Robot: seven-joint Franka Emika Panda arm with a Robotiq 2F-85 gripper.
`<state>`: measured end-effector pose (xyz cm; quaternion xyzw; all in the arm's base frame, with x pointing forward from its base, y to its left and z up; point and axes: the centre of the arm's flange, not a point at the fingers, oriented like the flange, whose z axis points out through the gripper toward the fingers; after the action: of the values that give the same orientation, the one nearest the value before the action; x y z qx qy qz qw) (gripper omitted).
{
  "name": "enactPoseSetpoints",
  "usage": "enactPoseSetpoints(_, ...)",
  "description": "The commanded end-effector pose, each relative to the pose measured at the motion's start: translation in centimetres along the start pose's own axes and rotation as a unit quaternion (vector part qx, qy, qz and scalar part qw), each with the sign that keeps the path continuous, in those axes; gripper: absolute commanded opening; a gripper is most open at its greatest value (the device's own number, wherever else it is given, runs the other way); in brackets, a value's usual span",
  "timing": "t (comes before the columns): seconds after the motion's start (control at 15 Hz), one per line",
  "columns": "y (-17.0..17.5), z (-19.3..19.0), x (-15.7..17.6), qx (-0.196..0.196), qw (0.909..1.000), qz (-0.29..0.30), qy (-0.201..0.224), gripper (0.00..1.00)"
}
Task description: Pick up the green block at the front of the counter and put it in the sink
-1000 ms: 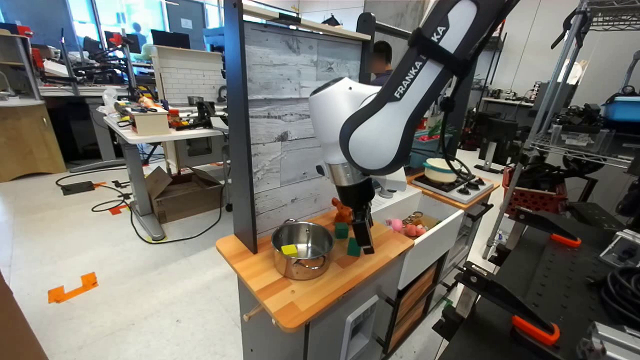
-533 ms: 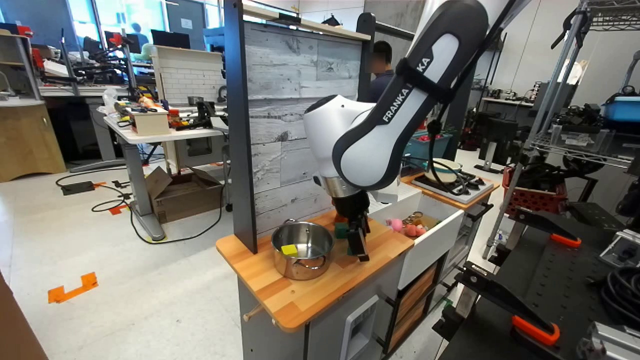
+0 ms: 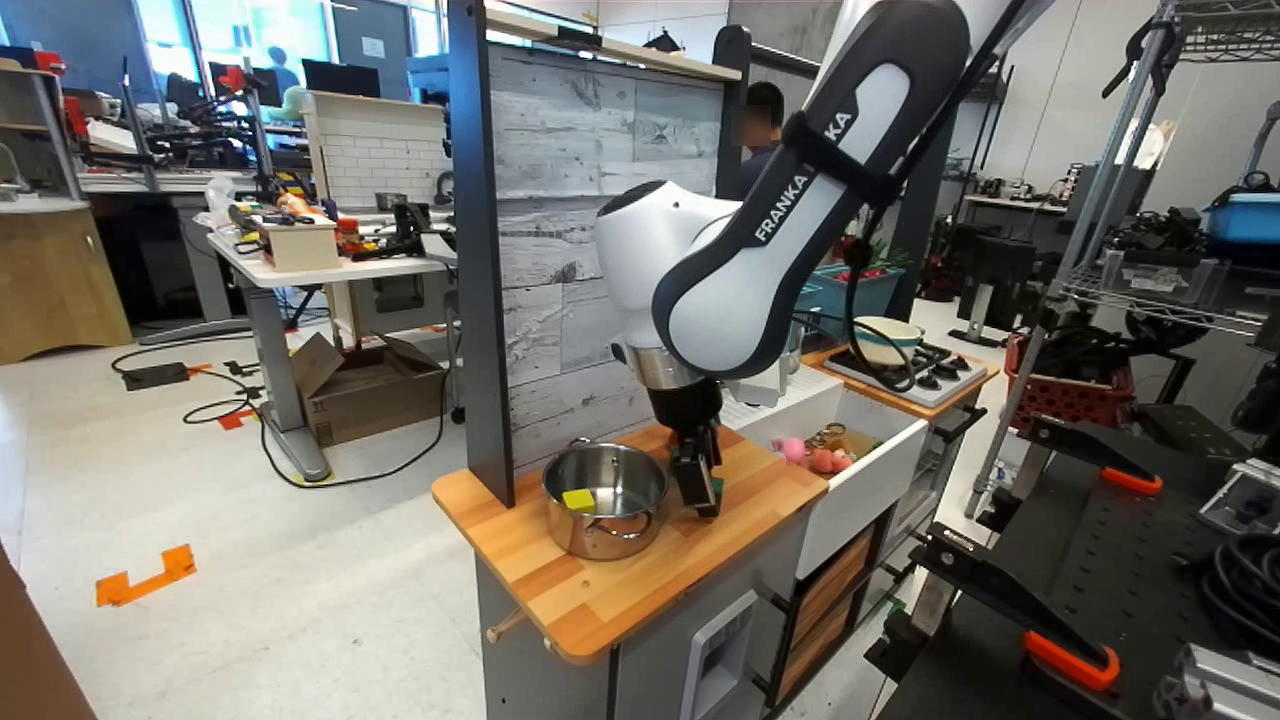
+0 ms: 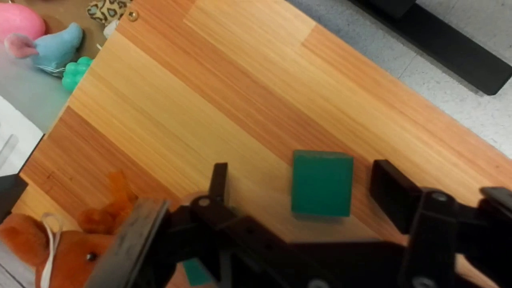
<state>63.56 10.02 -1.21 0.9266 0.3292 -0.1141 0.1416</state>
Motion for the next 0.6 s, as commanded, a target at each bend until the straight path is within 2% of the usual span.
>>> enactPoseSetpoints(0.0,0.6,1.2,0.2,-0.005,0.9999,0.005,-0.014,0.58)
enactPoseSetpoints(0.4,1.1,1.1,-0.3,-0.002,0.9999,0.008,-0.013,0.14)
enactPoseSetpoints(0.53,1.5,0.7,-0.8,-0.005,0.9999,0.013,-0.008,0.12)
